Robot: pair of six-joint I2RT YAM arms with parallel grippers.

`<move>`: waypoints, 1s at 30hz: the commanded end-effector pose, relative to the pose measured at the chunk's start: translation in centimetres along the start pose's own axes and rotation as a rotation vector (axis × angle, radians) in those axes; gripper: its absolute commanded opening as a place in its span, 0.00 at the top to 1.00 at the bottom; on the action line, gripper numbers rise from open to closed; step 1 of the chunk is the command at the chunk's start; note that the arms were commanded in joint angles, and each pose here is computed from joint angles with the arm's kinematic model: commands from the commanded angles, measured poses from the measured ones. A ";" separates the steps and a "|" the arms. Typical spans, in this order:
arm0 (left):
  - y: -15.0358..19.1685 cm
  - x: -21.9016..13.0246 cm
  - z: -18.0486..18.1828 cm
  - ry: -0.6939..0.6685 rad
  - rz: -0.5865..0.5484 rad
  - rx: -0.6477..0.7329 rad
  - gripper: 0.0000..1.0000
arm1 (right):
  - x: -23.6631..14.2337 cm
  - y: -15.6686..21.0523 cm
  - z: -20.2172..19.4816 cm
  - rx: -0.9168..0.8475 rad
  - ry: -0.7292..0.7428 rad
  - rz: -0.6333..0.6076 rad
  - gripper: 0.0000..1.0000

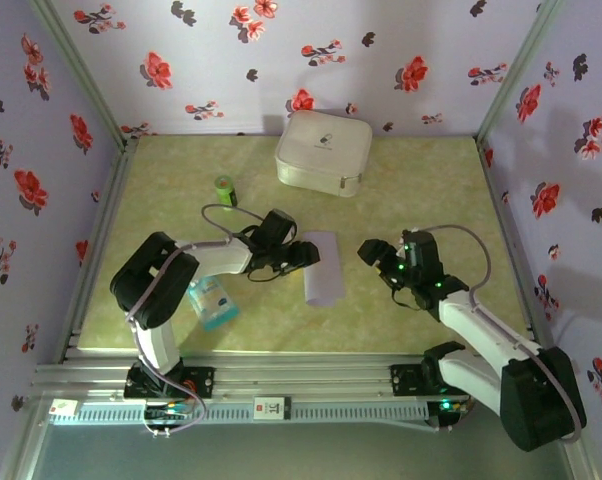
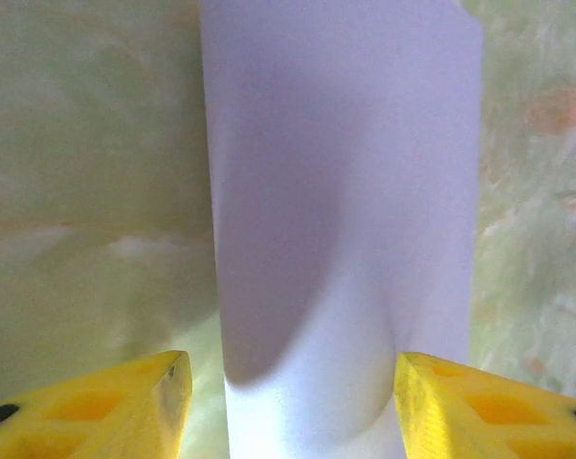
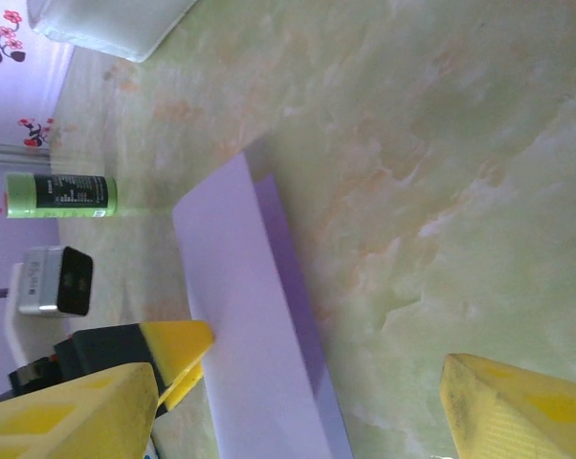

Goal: Fold a paper plane with a square sheet of paper (pick it up from the middle)
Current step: First fold the square sheet of paper in half at the center of the table.

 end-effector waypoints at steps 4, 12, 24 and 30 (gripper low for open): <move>-0.4 -1.5 0.4 -0.077 -0.028 0.054 0.43 | 0.4 -0.7 2.0 -0.041 -0.058 0.006 0.22; -0.3 -1.4 1.1 -0.115 -0.039 0.045 0.46 | 1.6 0.0 3.2 -0.077 -0.071 0.059 0.26; -0.4 -0.5 1.9 -0.151 -0.035 0.014 0.45 | 4.0 1.4 3.4 -0.088 -0.077 0.151 0.51; 0.0 0.1 1.8 -0.173 -0.009 0.023 0.44 | 5.0 2.0 2.9 -0.075 -0.038 0.170 0.52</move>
Point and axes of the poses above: each hand's point on the last joint's axis, 136 mm out from that joint toward the fingers, its own x axis out along the fingers, its own z axis along the line the jaws close on, y = z × x, the point moved 6 cm from there along -x, back along the fingers, and after that the axes turned 10 degrees about -x, right-handed, at the moved point
